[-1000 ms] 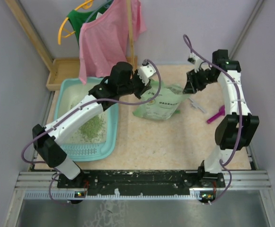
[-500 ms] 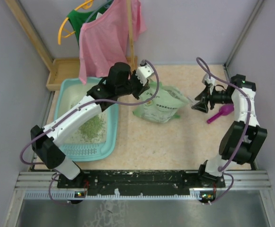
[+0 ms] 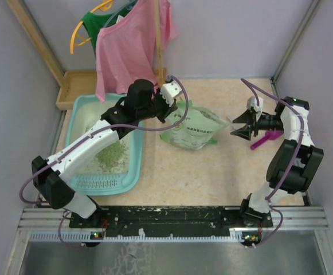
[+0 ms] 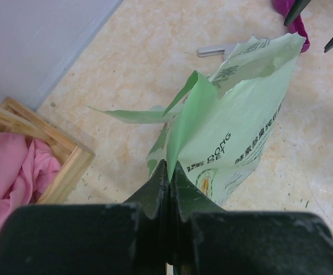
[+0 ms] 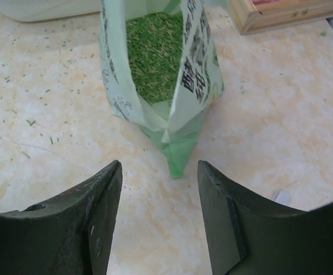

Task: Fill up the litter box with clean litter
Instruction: Close the cat litter bag at the center of the board.

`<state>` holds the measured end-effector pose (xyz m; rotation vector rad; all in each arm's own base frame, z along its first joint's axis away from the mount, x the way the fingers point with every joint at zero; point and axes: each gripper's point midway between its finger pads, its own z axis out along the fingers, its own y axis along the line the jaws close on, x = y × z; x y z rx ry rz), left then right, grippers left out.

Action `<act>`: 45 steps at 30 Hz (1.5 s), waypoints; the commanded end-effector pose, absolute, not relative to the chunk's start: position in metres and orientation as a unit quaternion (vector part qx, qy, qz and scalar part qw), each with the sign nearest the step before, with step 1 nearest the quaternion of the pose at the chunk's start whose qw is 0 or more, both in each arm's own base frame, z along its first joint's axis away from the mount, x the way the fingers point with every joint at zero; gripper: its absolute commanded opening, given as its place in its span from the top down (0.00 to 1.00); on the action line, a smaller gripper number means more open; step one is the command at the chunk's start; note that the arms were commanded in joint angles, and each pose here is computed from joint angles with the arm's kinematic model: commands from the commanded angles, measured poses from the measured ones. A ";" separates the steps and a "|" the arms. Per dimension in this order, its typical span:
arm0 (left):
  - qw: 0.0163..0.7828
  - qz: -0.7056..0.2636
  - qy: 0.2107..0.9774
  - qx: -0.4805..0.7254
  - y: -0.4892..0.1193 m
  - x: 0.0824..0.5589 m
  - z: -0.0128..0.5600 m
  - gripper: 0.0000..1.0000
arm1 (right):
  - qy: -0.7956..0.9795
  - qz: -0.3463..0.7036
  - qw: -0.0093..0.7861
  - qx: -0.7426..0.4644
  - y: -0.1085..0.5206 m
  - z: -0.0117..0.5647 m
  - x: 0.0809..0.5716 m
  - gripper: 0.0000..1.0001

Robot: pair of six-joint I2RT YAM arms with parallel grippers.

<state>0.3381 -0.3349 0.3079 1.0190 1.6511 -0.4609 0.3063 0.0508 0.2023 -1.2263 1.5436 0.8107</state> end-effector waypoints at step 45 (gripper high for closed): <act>0.439 -0.270 0.778 0.359 -0.291 0.354 0.256 1.00 | 0.689 0.501 0.368 -0.372 0.102 0.185 0.279 1.00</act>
